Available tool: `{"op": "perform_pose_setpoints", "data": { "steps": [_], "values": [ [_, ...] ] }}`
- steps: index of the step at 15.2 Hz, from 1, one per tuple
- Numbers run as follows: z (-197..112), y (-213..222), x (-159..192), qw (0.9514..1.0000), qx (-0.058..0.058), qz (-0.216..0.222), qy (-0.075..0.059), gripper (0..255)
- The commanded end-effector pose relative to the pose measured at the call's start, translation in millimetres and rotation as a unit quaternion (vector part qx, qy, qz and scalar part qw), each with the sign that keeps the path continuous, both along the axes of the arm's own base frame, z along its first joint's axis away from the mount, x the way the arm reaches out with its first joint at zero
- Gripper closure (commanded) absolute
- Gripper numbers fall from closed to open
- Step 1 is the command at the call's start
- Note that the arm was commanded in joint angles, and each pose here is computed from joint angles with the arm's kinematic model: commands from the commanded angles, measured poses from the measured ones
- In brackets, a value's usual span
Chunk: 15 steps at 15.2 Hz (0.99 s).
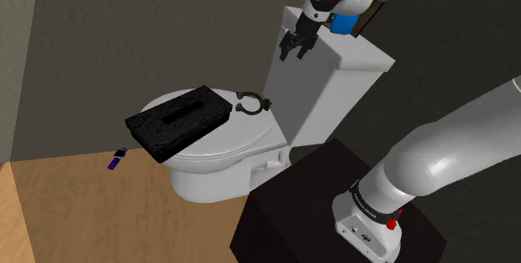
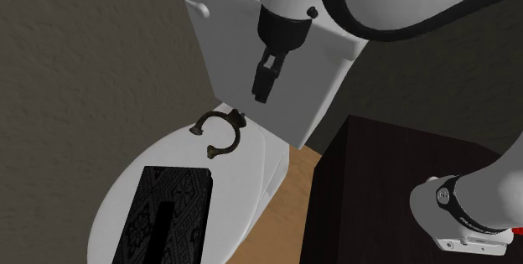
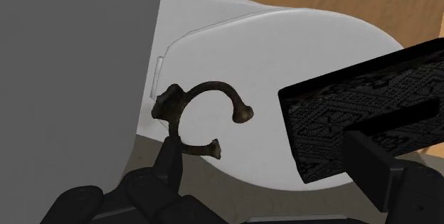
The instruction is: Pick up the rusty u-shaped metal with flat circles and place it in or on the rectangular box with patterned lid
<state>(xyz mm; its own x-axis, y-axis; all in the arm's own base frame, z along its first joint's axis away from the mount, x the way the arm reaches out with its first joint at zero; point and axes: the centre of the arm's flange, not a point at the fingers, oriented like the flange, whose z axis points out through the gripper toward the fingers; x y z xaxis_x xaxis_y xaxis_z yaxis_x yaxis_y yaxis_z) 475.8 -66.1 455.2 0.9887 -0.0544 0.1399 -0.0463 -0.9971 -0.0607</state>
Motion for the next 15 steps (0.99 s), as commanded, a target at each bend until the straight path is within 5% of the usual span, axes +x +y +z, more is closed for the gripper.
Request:
{"op": "perform_pose_setpoints", "data": {
  "steps": [1, 15],
  "values": [
    [-20.5, -4.8, 14.8, 1.0000, -0.001, -0.006, 0.004, 0],
    [-168.8, -47.9, 122.0, 0.9983, -0.008, -0.046, 0.035, 0]
  ]
}}
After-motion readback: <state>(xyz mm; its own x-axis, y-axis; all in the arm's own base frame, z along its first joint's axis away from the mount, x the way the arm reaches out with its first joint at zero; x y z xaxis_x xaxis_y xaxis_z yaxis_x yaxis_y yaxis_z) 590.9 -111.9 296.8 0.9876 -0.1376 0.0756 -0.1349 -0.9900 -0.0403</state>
